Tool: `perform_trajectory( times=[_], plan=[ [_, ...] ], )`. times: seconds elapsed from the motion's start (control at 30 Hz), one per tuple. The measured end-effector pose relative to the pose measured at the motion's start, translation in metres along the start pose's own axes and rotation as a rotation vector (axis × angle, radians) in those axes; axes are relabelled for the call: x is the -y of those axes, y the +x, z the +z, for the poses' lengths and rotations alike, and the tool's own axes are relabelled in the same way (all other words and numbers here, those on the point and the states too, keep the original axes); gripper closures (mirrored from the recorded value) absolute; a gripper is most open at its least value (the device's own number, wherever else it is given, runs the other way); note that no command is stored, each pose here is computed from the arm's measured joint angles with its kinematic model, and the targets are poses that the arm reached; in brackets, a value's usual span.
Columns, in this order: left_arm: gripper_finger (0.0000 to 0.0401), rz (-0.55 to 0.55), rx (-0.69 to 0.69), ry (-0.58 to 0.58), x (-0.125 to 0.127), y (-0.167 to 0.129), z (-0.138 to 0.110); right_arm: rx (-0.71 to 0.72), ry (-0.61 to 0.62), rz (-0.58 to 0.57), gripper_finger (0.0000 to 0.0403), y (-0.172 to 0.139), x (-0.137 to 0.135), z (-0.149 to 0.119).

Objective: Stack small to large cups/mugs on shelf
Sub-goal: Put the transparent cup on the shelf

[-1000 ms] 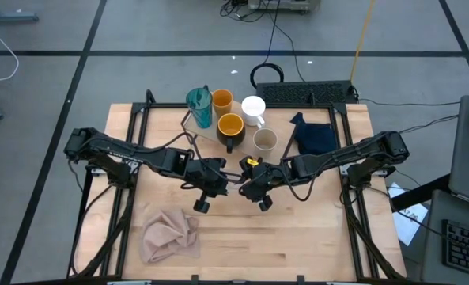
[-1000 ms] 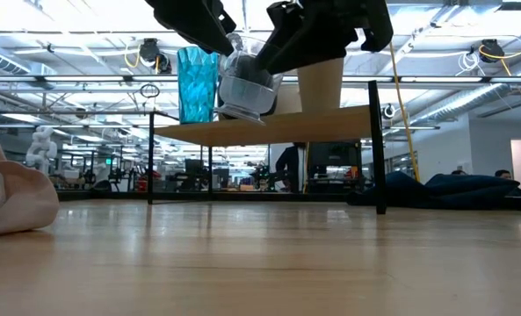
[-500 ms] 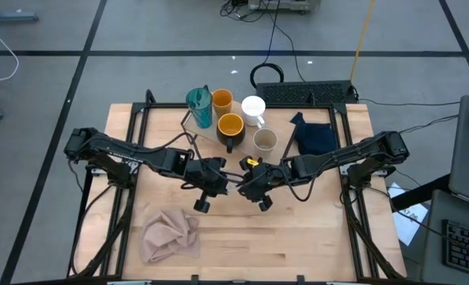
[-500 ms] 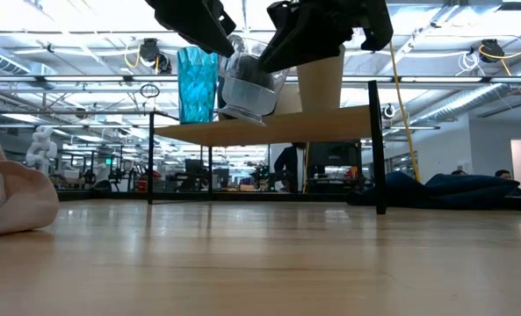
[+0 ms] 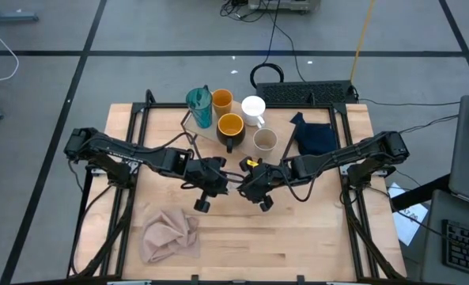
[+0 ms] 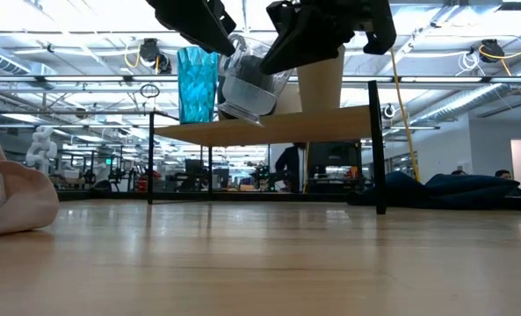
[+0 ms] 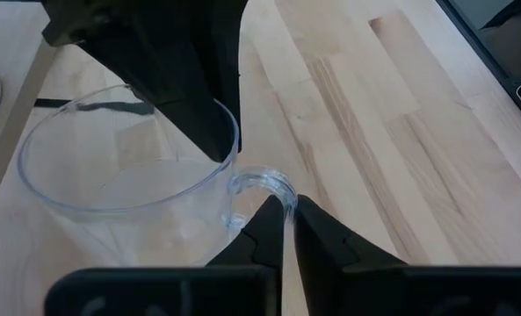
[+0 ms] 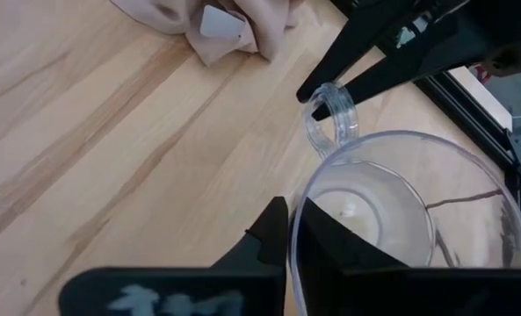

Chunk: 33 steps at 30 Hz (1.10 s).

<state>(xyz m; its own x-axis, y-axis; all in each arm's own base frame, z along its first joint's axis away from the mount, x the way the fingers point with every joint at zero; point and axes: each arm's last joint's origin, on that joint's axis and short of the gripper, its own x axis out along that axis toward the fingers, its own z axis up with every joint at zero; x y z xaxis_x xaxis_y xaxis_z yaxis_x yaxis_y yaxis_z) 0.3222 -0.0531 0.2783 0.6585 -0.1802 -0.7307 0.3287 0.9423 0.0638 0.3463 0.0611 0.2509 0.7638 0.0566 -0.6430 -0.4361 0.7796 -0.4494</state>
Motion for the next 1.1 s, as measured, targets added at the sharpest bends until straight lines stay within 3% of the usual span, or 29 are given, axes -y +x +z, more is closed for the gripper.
perform_trajectory(
  times=[0.4, 0.67, 0.93, 1.1],
  plan=[
    [0.0375, -0.013, 0.014, 0.009, 0.000, 0.000, 0.001, -0.009, 0.029, 0.002, 0.0402, 0.000, 0.000, -0.001],
    [0.0296, -0.009, 0.036, -0.012, 0.000, -0.004, 0.003, -0.036, 0.045, -0.019, 0.0402, 0.000, 0.000, -0.002],
    [0.0244, 0.019, 0.096, -0.031, 0.001, -0.041, 0.005, -0.060, 0.067, -0.068, 0.0403, -0.011, 0.002, -0.001],
    [0.0242, 0.153, 0.095, -0.097, 0.005, -0.071, -0.013, -0.069, 0.090, -0.078, 0.0403, -0.024, 0.004, -0.001]
  ],
)
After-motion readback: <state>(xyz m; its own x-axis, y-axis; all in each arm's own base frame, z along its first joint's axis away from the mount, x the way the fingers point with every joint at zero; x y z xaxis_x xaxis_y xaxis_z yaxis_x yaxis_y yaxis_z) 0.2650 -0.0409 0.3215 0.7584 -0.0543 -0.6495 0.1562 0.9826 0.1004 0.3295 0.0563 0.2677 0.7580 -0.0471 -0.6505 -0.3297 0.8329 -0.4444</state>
